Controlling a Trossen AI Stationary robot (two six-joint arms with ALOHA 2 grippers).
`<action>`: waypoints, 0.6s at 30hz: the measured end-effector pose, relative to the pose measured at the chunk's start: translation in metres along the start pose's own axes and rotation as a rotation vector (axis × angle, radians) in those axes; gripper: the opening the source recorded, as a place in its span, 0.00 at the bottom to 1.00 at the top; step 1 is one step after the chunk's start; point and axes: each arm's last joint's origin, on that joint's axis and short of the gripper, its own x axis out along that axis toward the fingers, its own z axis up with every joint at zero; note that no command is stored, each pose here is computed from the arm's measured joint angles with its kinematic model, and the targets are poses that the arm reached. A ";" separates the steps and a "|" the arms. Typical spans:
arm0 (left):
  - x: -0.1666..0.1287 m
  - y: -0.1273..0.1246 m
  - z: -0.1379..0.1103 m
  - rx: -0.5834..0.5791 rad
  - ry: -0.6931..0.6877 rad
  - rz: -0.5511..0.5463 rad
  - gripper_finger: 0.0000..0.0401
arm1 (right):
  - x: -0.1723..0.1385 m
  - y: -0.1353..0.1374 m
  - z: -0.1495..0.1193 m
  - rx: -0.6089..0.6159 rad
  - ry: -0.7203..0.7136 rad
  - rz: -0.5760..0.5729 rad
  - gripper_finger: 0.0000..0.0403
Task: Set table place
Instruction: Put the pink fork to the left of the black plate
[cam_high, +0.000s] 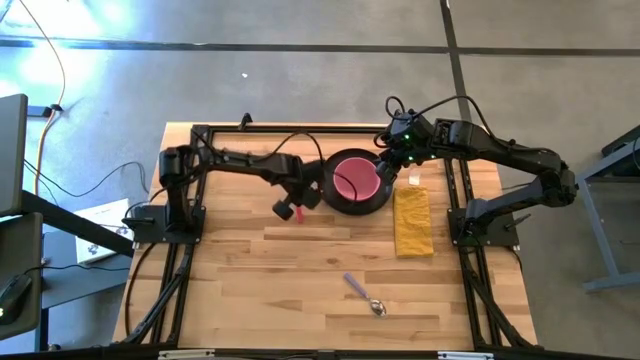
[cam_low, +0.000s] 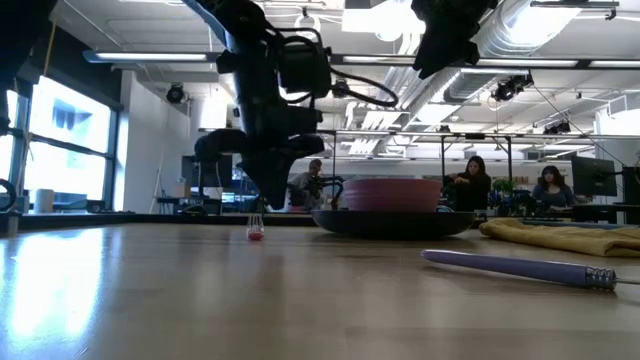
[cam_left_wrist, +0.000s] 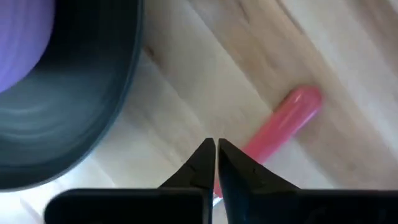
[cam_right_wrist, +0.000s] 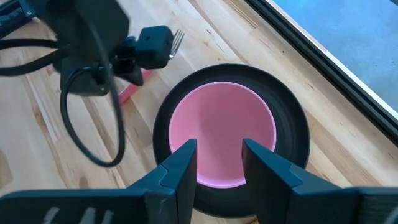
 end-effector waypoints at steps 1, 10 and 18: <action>0.001 -0.002 0.003 -0.023 -0.006 0.006 0.03 | 0.000 0.000 0.000 -0.005 0.000 0.000 0.29; 0.016 -0.023 0.004 -0.187 0.108 0.070 0.00 | 0.000 0.000 0.000 -0.025 -0.003 0.001 0.29; 0.023 -0.027 -0.002 -0.254 0.116 0.084 0.00 | 0.000 0.002 0.000 -0.054 -0.003 0.006 0.29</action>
